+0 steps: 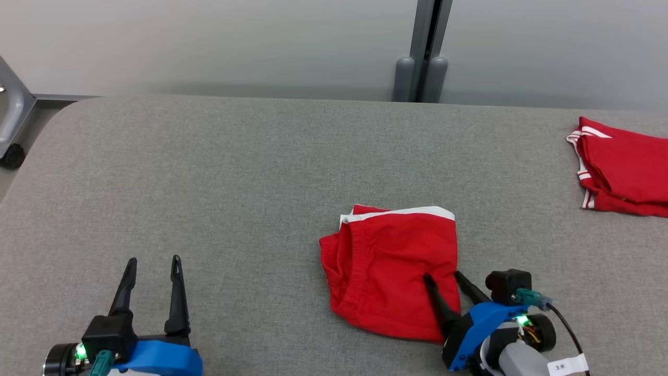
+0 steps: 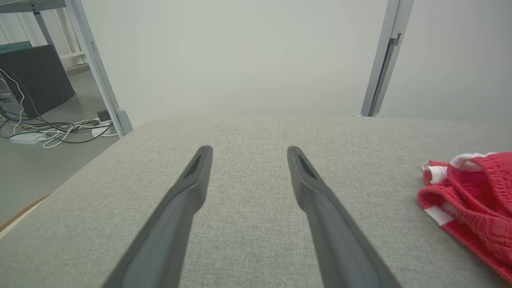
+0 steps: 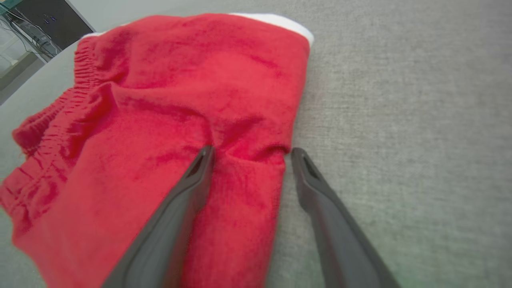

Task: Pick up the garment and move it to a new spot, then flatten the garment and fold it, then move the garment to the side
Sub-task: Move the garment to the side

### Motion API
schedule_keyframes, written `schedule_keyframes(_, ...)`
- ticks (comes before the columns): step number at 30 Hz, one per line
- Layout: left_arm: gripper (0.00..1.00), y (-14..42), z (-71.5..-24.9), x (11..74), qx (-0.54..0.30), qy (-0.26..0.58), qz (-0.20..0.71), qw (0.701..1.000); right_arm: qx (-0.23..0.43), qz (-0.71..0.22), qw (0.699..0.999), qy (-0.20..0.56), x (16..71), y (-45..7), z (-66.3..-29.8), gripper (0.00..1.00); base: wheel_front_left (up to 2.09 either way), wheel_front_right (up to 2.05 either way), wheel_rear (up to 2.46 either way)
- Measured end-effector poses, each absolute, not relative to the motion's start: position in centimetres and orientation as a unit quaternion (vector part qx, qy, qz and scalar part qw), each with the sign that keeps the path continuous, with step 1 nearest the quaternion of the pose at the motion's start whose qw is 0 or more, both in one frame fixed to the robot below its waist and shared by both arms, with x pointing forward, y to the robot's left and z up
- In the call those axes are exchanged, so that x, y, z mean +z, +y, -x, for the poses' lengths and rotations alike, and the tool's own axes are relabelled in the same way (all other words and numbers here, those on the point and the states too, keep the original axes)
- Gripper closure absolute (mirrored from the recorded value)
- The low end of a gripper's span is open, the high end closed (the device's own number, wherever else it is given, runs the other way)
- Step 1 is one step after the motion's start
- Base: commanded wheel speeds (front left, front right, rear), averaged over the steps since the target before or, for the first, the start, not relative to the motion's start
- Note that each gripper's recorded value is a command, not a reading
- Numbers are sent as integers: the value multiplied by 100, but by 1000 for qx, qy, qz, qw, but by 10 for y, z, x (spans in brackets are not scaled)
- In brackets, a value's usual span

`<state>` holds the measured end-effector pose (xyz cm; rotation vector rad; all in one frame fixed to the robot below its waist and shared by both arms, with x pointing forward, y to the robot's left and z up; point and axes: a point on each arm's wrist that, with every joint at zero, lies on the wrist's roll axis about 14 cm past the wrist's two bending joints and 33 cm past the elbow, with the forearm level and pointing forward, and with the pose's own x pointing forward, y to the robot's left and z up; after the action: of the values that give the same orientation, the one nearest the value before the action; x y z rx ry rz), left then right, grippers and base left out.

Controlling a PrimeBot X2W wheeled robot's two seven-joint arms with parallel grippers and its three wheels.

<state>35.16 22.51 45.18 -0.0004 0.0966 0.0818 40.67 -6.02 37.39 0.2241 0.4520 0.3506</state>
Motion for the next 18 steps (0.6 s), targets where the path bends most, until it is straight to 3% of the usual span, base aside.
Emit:
schedule_keyframes(7,0,223,-357,452,41,47,6,998,207,-136,940,235,373,-34,-401,0,0,0,0)
schedule_keyframes(8,0,223,-358,453,41,46,6,998,207,-139,939,235,372,-32,-402,11,0,0,0)
schedule_keyframes(9,0,223,-359,453,40,45,6,998,208,-137,940,235,373,-32,-403,100,0,0,0)
schedule_keyframes(18,0,210,-382,456,21,36,7,999,232,-2,958,168,402,-56,-459,100,0,0,0)
